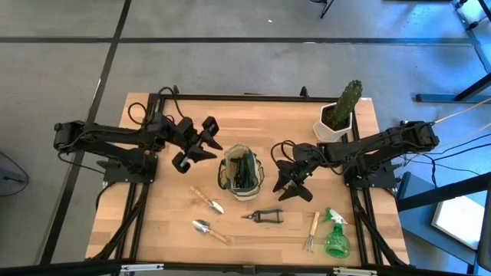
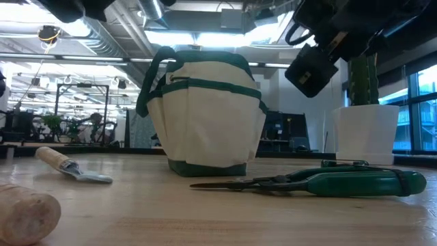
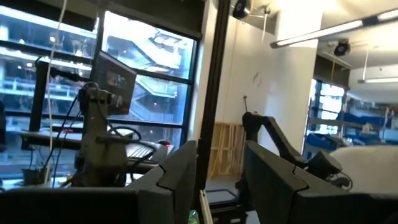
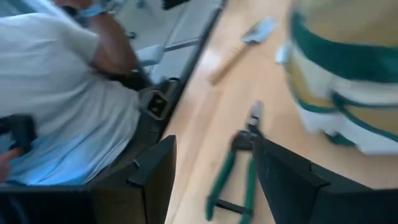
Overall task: Pick & Place Garden tools in Gardening bag
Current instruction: Put the bottom green fruit pruner into the green gardening bag
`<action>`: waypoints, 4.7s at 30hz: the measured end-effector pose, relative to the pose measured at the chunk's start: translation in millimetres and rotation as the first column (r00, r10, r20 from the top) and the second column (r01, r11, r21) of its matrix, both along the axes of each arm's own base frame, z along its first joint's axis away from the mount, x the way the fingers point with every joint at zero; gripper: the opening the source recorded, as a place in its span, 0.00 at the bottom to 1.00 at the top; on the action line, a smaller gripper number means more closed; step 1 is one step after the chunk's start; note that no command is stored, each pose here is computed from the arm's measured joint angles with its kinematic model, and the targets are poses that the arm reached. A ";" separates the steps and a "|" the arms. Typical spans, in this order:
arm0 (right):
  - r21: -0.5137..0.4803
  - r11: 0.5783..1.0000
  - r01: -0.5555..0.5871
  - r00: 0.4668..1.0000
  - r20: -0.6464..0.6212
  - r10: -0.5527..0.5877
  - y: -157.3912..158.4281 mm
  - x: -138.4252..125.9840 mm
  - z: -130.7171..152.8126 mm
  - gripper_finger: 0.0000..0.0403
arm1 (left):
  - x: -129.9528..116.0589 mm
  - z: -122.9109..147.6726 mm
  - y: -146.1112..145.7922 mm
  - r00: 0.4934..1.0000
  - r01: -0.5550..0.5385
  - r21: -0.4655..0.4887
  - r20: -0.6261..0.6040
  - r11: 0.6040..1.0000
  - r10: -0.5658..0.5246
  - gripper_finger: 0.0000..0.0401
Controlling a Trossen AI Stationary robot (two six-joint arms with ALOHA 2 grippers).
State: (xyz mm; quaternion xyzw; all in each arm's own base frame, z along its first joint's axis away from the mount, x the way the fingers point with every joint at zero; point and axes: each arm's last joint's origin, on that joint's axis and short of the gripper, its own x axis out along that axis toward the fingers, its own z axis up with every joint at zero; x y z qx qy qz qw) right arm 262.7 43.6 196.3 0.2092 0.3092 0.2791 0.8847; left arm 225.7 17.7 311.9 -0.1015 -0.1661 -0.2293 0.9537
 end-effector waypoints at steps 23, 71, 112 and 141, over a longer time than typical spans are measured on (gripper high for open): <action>-0.237 0.969 -0.073 0.893 -0.448 -0.042 38.0 38.0 -19.9 0.54 | 0.4 -2.0 -1.3 0.996 0.046 -0.099 -0.071 0.994 -0.053 0.32; -0.613 0.772 -0.166 0.893 -0.426 -0.145 109.0 62.5 -51.8 0.54 | -14.8 3.2 -104.0 0.996 0.090 -0.096 0.034 0.991 -0.087 0.32; -0.640 0.763 0.091 0.811 -0.397 -0.430 133.4 46.1 -49.9 0.06 | -15.5 3.9 -104.8 0.997 0.072 -0.095 0.043 0.993 -0.068 0.32; -0.776 0.143 0.614 0.610 0.352 -0.710 162.7 17.5 76.6 0.06 | -10.6 -1.2 -96.7 0.967 -0.254 -0.140 -0.046 0.957 0.250 0.32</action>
